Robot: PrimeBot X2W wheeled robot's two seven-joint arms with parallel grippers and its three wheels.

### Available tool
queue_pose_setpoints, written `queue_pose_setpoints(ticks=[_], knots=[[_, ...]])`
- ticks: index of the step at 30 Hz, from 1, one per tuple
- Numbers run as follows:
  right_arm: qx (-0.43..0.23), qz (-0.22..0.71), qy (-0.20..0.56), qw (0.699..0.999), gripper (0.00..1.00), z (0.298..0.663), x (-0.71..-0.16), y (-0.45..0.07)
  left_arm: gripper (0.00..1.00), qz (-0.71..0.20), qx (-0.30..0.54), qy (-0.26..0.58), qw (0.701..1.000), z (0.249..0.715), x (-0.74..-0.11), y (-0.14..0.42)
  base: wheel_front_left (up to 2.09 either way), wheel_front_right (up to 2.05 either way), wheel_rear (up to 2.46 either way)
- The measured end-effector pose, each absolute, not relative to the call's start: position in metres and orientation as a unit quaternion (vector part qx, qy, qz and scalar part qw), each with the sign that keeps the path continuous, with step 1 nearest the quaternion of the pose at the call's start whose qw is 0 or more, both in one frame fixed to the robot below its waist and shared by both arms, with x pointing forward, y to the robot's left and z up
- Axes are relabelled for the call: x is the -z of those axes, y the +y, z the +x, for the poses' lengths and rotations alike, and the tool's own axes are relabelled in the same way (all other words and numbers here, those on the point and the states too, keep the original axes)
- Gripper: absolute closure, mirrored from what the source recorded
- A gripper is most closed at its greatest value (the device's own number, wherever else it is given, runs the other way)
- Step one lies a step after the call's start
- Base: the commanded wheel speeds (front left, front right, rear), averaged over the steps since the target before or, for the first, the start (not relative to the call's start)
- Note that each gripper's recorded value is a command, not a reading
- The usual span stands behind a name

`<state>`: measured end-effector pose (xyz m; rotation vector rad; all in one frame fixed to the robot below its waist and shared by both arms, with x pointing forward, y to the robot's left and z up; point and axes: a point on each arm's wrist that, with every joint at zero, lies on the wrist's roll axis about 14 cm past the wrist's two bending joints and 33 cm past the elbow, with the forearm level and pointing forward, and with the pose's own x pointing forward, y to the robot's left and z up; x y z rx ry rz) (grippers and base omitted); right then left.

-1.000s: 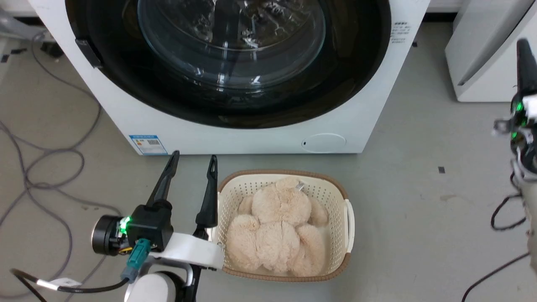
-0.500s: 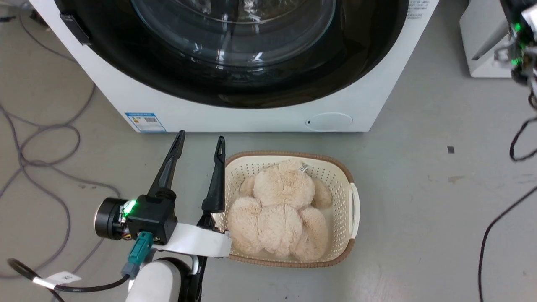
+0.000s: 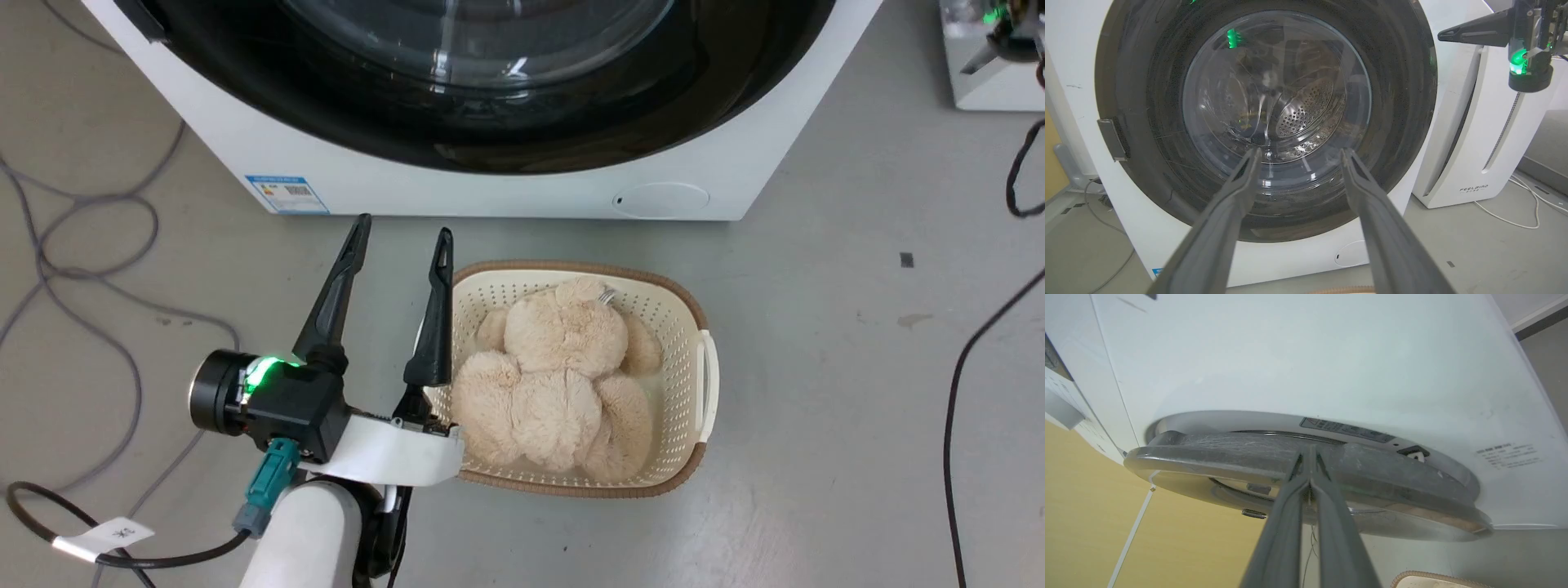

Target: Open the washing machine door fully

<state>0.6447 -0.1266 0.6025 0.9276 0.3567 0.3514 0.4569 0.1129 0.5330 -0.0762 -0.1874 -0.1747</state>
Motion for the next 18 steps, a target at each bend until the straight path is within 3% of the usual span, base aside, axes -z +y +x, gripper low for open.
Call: queue_pose_setpoints(ticks=[18], knots=[[-0.202,0.417,0.270,0.845,1.00,0.668,-0.590,-0.098,0.00,-0.050,0.091,-0.101,0.989,0.475,-0.523,0.107,0.00,0.00,0.00]])
